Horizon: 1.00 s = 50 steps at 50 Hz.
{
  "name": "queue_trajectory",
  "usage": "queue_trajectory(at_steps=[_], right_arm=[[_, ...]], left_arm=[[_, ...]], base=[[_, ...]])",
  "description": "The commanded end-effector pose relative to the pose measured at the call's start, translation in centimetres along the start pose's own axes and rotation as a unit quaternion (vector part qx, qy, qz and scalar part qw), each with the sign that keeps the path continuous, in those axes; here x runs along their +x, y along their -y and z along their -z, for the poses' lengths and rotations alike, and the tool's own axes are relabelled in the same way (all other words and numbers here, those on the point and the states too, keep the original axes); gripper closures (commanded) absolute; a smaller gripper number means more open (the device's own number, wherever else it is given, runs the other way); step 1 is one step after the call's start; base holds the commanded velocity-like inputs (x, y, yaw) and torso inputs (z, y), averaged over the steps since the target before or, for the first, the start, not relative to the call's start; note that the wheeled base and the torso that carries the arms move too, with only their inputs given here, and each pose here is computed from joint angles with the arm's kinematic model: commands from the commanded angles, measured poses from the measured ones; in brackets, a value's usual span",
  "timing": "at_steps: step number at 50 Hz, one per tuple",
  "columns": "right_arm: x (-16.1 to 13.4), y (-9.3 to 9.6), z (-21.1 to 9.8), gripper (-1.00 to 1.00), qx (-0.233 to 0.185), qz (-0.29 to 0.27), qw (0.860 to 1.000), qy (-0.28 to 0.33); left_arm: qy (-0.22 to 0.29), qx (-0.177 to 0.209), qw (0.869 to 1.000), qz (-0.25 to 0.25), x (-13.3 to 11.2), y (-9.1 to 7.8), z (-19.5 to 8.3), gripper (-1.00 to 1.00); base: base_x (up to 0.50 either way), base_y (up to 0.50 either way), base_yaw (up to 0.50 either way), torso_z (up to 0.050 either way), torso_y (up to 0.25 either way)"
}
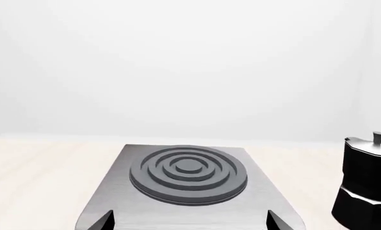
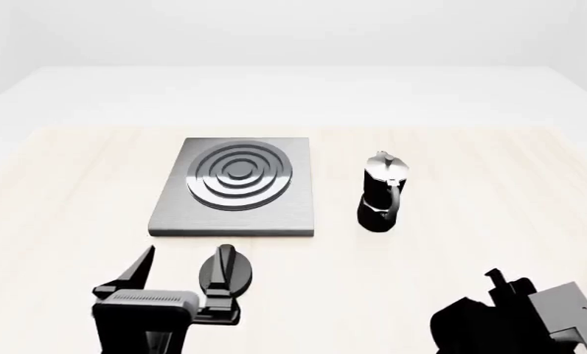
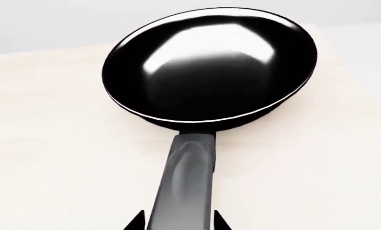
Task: Put the frying pan on the stove.
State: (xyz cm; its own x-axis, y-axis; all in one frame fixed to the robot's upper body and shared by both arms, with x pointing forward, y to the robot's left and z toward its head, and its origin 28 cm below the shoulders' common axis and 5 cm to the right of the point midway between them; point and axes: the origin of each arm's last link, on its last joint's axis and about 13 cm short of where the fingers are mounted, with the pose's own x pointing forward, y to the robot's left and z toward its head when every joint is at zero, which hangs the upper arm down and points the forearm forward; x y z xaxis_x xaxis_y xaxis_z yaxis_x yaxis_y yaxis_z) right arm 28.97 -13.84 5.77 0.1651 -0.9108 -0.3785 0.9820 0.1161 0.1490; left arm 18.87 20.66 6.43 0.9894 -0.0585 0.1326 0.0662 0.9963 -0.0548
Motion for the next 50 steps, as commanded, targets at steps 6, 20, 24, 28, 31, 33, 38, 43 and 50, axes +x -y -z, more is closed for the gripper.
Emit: queue_trajectory(at_steps=[6, 20, 24, 28, 31, 33, 38, 43, 50], right_arm=[[-1.3, 0.3, -1.4, 1.00, 0.005, -0.046, 0.998, 0.034], [-2.0, 0.5, -1.9, 1.00, 0.009, -0.063, 0.997, 0.043], [-2.4, 0.7, -2.2, 1.00, 0.011, -0.071, 0.996, 0.048], [-2.9, 0.9, -2.6, 1.00, 0.015, -0.082, 0.995, 0.053], [-3.4, 1.0, -2.9, 1.00, 0.015, -0.094, 0.994, 0.058], [-3.5, 1.0, -3.0, 1.00, 0.016, -0.097, 0.993, 0.058], [-4.3, 1.2, -3.4, 1.00, 0.017, -0.116, 0.991, 0.063], [-4.8, 1.4, -3.6, 1.00, 0.017, -0.130, 0.989, 0.067], [-5.1, 1.5, -3.7, 1.00, 0.017, -0.143, 0.987, 0.072]], left_arm=[[-0.008, 0.013, 1.000, -0.001, 0.4, 0.3, 0.5, -1.00], [-0.019, 0.016, 1.000, -0.005, 0.7, 0.2, 1.3, -1.00], [-0.016, 0.017, 1.000, -0.005, 0.7, 0.2, 1.0, -1.00], [-0.014, 0.017, 1.000, -0.004, 0.6, 0.3, 0.8, -1.00], [-0.013, 0.017, 1.000, -0.004, 0.7, 0.3, 0.8, -1.00], [-0.013, 0.017, 1.000, -0.004, 0.7, 0.3, 0.8, -1.00], [-0.012, 0.018, 1.000, -0.004, 0.6, 0.3, 0.8, -1.00], [-0.010, 0.019, 1.000, -0.003, 0.5, 0.4, 0.6, -1.00], [-0.012, 0.019, 1.000, -0.003, 0.6, 0.5, 0.8, -1.00]], base=[[0.00, 0.00, 0.00, 0.000, 0.000], [0.00, 0.00, 0.00, 0.000, 0.001], [0.00, 0.00, 0.00, 0.000, 0.000], [0.00, 0.00, 0.00, 0.000, 0.003], [0.00, 0.00, 0.00, 0.000, 0.000], [0.00, 0.00, 0.00, 0.000, 0.000], [0.00, 0.00, 0.00, 0.000, 0.002], [0.00, 0.00, 0.00, 0.000, 0.000], [0.00, 0.00, 0.00, 0.000, 0.001]])
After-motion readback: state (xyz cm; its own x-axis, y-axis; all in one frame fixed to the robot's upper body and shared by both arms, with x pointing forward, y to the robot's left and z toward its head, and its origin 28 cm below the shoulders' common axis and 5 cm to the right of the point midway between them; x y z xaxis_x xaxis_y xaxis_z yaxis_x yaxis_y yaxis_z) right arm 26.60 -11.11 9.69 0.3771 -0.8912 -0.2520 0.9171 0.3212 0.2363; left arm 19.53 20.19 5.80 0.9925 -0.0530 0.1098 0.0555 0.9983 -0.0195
